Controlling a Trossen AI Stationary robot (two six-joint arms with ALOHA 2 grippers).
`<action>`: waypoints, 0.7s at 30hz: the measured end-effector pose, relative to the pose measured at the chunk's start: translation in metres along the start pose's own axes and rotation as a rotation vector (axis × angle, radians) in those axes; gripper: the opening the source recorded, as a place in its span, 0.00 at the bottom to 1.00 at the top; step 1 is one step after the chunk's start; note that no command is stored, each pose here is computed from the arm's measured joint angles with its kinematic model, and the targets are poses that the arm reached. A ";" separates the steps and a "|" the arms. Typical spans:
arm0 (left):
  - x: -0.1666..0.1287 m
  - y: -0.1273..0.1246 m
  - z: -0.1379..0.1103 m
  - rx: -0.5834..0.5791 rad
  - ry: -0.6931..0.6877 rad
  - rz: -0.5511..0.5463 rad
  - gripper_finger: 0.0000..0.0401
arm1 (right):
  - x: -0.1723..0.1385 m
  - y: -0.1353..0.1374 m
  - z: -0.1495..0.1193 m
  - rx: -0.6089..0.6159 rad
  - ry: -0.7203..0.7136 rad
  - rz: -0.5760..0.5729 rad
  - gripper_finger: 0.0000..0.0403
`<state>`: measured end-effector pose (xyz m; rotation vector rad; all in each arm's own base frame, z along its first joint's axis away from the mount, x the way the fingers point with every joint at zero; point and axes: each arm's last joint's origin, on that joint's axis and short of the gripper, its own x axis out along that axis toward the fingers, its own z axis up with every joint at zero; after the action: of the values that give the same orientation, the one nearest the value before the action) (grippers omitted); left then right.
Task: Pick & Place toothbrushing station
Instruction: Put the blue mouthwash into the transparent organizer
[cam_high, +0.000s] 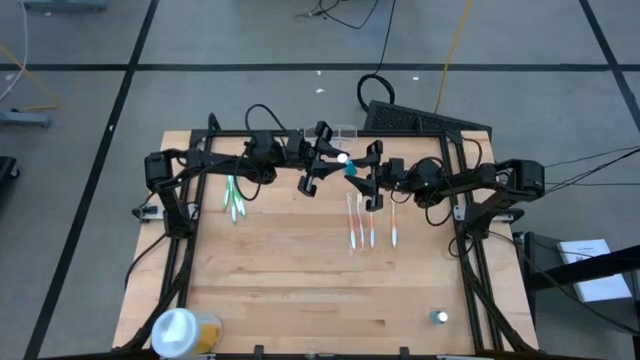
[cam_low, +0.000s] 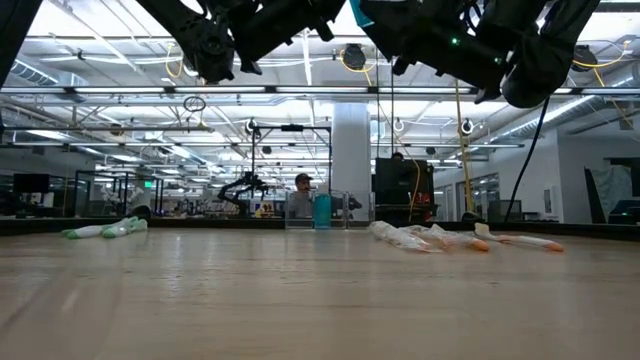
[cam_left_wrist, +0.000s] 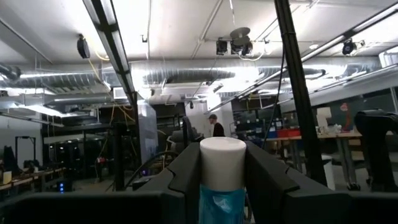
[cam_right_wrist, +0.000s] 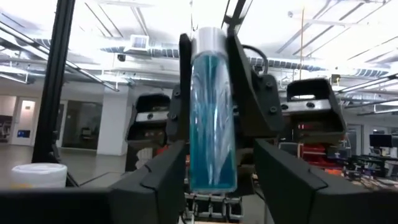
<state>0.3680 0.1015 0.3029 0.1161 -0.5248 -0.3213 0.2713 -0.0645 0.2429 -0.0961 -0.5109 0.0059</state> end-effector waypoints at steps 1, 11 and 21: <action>0.000 0.000 0.000 -0.001 0.000 0.000 0.25 | 0.000 0.000 0.000 0.001 0.001 0.013 0.40; 0.002 -0.004 -0.001 -0.015 0.006 -0.019 0.24 | 0.000 0.001 0.000 0.002 0.004 0.031 0.19; -0.004 -0.002 0.021 -0.347 0.231 -0.046 0.48 | -0.001 0.001 -0.007 0.049 0.066 0.038 0.22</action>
<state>0.3540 0.1006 0.3191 -0.1700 -0.2329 -0.4329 0.2733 -0.0638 0.2362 -0.0582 -0.4426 0.0526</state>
